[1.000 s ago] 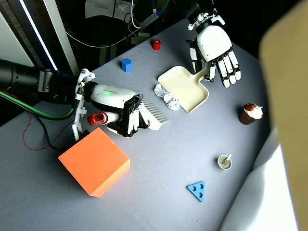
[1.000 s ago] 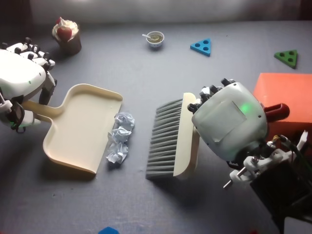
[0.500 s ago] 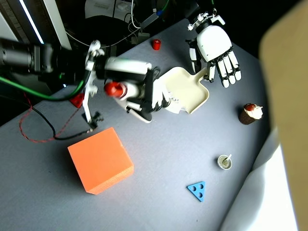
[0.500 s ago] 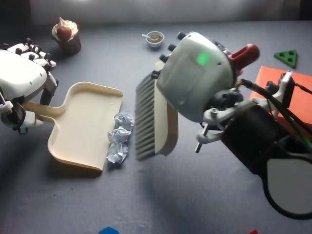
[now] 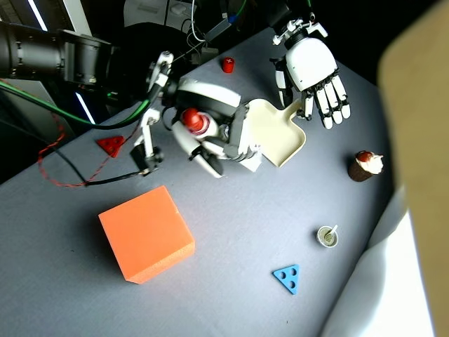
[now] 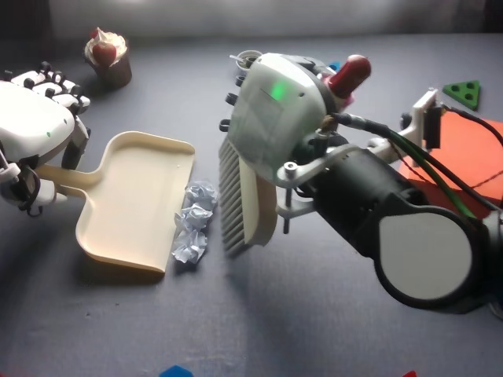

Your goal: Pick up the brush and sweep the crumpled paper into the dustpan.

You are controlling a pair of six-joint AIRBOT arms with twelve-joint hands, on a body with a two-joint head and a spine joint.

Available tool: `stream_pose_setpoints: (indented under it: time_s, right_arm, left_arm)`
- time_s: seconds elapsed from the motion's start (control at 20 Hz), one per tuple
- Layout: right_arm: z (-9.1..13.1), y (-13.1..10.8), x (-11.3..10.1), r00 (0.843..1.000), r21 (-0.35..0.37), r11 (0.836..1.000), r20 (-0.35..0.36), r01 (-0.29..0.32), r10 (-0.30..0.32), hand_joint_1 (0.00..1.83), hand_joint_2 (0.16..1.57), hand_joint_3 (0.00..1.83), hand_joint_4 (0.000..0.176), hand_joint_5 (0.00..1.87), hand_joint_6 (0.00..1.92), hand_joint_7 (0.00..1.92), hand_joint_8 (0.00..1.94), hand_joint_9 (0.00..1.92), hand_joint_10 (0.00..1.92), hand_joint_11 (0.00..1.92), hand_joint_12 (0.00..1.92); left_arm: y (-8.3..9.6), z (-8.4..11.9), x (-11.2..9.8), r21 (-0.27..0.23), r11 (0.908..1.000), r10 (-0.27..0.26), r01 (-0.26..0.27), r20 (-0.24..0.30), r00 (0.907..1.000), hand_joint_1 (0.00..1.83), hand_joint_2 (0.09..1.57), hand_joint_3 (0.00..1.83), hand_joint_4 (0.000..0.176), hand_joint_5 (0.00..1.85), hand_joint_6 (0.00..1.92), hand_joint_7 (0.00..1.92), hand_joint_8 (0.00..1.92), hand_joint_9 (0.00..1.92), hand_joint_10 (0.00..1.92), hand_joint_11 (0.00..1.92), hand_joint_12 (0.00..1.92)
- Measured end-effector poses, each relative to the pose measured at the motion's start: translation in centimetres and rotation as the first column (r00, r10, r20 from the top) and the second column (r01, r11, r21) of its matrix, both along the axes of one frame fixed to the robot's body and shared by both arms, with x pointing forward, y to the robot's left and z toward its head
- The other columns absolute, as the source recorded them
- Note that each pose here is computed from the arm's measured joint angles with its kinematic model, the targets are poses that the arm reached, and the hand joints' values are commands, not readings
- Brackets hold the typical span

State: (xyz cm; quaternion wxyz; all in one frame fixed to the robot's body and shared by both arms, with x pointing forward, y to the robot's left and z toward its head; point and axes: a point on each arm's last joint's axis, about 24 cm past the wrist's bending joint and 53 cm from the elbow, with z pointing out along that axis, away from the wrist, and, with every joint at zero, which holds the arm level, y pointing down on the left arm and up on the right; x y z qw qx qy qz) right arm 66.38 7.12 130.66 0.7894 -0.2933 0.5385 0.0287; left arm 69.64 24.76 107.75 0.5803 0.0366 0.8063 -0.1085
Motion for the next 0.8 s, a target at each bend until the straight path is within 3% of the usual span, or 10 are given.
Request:
stream_pose_setpoints:
  time_s: [0.15, 0.2, 0.3, 0.4, 0.45, 0.55, 0.6, 0.65, 0.7, 0.8]
  right_arm:
    - [-0.6, 1.5, -0.1, 1.000, -0.009, 1.000, -0.017, -0.026, 0.026, 1.31, 1.16, 0.00, 0.016, 0.96, 1.92, 1.02, 1.94, 1.30, 1.92, 1.48, 1.92]
    - [-0.9, 2.1, 0.2, 0.999, -0.006, 1.000, -0.029, -0.029, 0.029, 1.32, 1.16, 0.00, 0.015, 0.96, 1.92, 1.02, 1.94, 1.31, 1.92, 1.48, 1.92]
    - [-1.5, 2.8, 0.9, 0.998, 0.001, 1.000, -0.054, -0.022, 0.022, 1.32, 1.16, 0.00, 0.011, 0.98, 1.92, 1.04, 1.94, 1.32, 1.92, 1.49, 1.92]
    - [-1.7, 3.1, 1.8, 0.998, 0.024, 1.000, -0.066, -0.011, 0.013, 1.32, 1.15, 0.00, 0.000, 0.98, 1.92, 1.03, 1.94, 1.32, 1.92, 1.49, 1.92]
    - [-1.5, 3.2, 2.0, 0.997, 0.050, 0.999, -0.068, -0.016, 0.020, 1.31, 1.16, 0.00, 0.000, 0.98, 1.92, 1.03, 1.94, 1.32, 1.92, 1.49, 1.92]
    - [-0.7, 3.5, 1.9, 0.997, 0.098, 0.994, -0.056, -0.040, 0.045, 1.30, 1.17, 0.00, 0.000, 0.97, 1.92, 1.04, 1.94, 1.30, 1.92, 1.48, 1.92]
    - [-0.2, 3.7, 1.6, 0.998, 0.109, 0.993, -0.038, -0.051, 0.055, 1.30, 1.17, 0.00, 0.000, 0.97, 1.92, 1.04, 1.94, 1.30, 1.92, 1.48, 1.92]
    - [0.6, 3.9, 1.2, 0.997, 0.147, 0.986, -0.015, -0.074, 0.077, 1.30, 1.16, 0.00, 0.000, 0.96, 1.92, 1.06, 1.94, 1.31, 1.92, 1.47, 1.92]
    - [1.1, 4.1, 0.8, 0.996, 0.178, 0.980, -0.007, -0.090, 0.093, 1.30, 1.17, 0.00, 0.000, 0.94, 1.92, 1.06, 1.94, 1.31, 1.92, 1.47, 1.92]
    - [1.8, 4.2, 0.4, 0.994, 0.219, 0.969, 0.004, -0.111, 0.113, 1.30, 1.16, 0.00, 0.000, 0.97, 1.92, 1.07, 1.94, 1.33, 1.92, 1.50, 1.92]
  left_arm:
    - [-0.1, -0.1, -0.1, 0.007, 1.0000, -0.006, 0.006, -0.005, 1.0000, 1.06, 1.13, 0.00, 0.041, 0.95, 1.03, 0.28, 0.00, 0.16, 0.00, 0.00, 0.34]
    - [-0.2, -0.4, -0.1, 0.010, 0.9999, -0.010, 0.010, -0.014, 0.9999, 1.03, 1.15, 0.00, 0.076, 0.91, 1.09, 0.24, 0.00, 0.14, 0.00, 0.00, 0.32]
    - [-0.2, -0.5, -0.2, 0.011, 0.9998, -0.014, 0.014, -0.022, 0.9997, 1.03, 1.15, 0.00, 0.076, 0.91, 1.09, 0.25, 0.00, 0.15, 0.00, 0.00, 0.34]
    - [-0.1, -0.6, -0.1, 0.015, 0.9998, -0.013, 0.013, -0.024, 0.9996, 1.06, 1.14, 0.00, 0.021, 0.93, 1.05, 0.25, 0.00, 0.13, 0.01, 0.00, 0.27]
    - [-0.1, -0.6, -0.2, 0.018, 0.9997, -0.015, 0.015, -0.023, 0.9996, 1.07, 1.14, 0.00, 0.005, 0.93, 1.06, 0.26, 0.00, 0.13, 0.00, 0.00, 0.28]
    - [-0.1, -0.6, -0.2, 0.019, 0.9997, -0.016, 0.016, -0.025, 0.9996, 1.06, 1.14, 0.00, 0.035, 0.94, 1.04, 0.25, 0.00, 0.16, 0.01, 0.00, 0.35]
    - [-0.1, -0.6, -0.2, 0.019, 0.9997, -0.016, 0.016, -0.024, 0.9996, 1.06, 1.14, 0.00, 0.035, 0.94, 1.04, 0.25, 0.00, 0.16, 0.01, 0.00, 0.35]
    - [-0.1, -0.6, -0.2, 0.019, 0.9997, -0.016, 0.017, -0.024, 0.9996, 1.04, 1.15, 0.00, 0.062, 0.92, 1.07, 0.25, 0.00, 0.16, 0.00, 0.00, 0.33]
    - [-0.1, -0.6, -0.2, 0.018, 0.9997, -0.016, 0.017, -0.024, 0.9996, 1.04, 1.15, 0.00, 0.061, 0.92, 1.07, 0.25, 0.00, 0.15, 0.00, 0.00, 0.28]
    - [-0.1, -0.6, -0.2, 0.018, 0.9997, -0.016, 0.016, -0.024, 0.9996, 1.06, 1.13, 0.00, 0.041, 0.95, 1.03, 0.27, 0.00, 0.18, 0.00, 0.00, 0.42]
